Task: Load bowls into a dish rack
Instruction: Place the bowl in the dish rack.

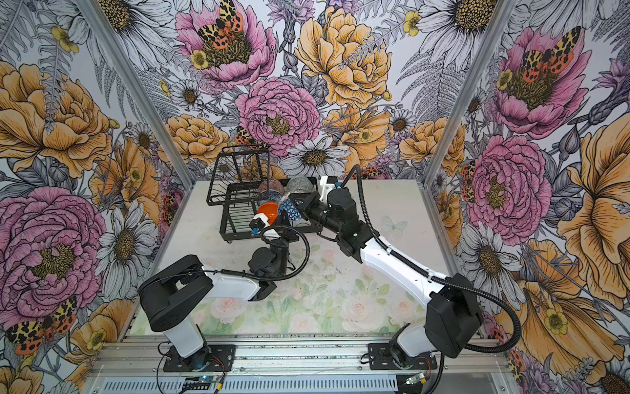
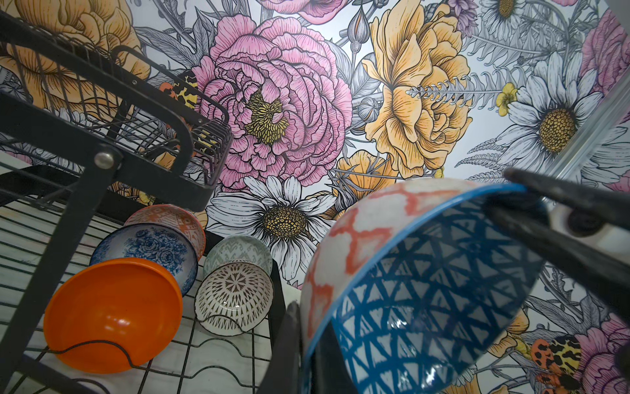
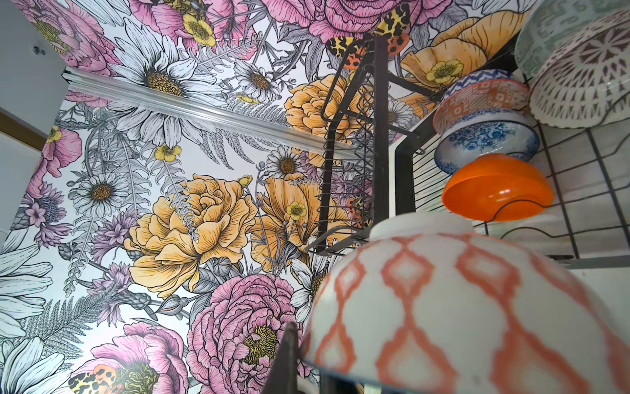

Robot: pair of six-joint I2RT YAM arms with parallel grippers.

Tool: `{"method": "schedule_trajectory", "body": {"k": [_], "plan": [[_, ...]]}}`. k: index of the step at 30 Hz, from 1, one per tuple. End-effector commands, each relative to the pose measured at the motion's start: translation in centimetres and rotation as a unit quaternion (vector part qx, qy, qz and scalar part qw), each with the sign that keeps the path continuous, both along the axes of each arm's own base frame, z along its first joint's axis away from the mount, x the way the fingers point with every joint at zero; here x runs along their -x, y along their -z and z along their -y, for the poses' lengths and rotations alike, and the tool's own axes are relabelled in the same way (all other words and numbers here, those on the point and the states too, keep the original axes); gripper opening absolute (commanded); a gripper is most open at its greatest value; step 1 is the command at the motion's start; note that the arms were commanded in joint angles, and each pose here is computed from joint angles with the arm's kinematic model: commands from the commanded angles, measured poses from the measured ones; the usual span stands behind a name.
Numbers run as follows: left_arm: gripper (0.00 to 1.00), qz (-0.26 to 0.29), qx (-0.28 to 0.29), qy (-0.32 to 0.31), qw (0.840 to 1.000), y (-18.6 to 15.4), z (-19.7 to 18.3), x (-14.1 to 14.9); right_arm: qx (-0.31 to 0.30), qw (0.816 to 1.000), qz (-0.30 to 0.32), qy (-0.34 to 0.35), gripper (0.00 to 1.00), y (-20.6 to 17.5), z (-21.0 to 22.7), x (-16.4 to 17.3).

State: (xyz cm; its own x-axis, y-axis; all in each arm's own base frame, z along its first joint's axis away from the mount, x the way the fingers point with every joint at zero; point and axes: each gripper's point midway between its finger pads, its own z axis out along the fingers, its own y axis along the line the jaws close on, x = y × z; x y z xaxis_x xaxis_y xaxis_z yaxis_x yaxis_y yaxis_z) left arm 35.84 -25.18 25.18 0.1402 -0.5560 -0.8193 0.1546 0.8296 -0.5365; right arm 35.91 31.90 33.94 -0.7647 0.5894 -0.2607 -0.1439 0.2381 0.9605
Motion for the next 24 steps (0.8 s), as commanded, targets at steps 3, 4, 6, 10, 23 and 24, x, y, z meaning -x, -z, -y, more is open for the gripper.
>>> {"method": "schedule_trajectory", "body": {"k": [3, 4, 6, 10, 23, 24], "plan": [[0.00, 0.045, 0.011, 0.015, 0.999, -3.2, 0.5, 0.5, 0.013, 0.999, 0.034, 0.028, 0.00, -0.9, 0.9, -1.5], [0.00, 0.046, 0.007, 0.011, 0.999, -3.3, 0.4, 0.5, 0.017, 0.999, 0.034, 0.031, 0.00, -0.8, 1.0, -1.5], [0.00, 0.047, -0.001, 0.003, 0.999, -3.6, 0.3, 0.6, 0.021, 0.999, 0.032, 0.036, 0.00, -0.7, 1.1, -1.5], [0.00, 0.047, -0.011, -0.016, 0.999, -3.9, -0.3, 0.5, 0.020, 0.998, 0.031, 0.044, 0.01, -1.3, 1.3, -1.9], [0.00, 0.060, -0.040, -0.038, 0.997, -5.3, -0.5, -0.1, 0.001, 0.998, 0.001, 0.060, 0.05, -2.0, 0.6, -4.4], [0.00, 0.061, -0.045, -0.038, 0.996, -5.4, -0.3, -0.1, -0.001, 0.998, -0.002, 0.061, 0.06, -2.1, 0.6, -4.7]]}}
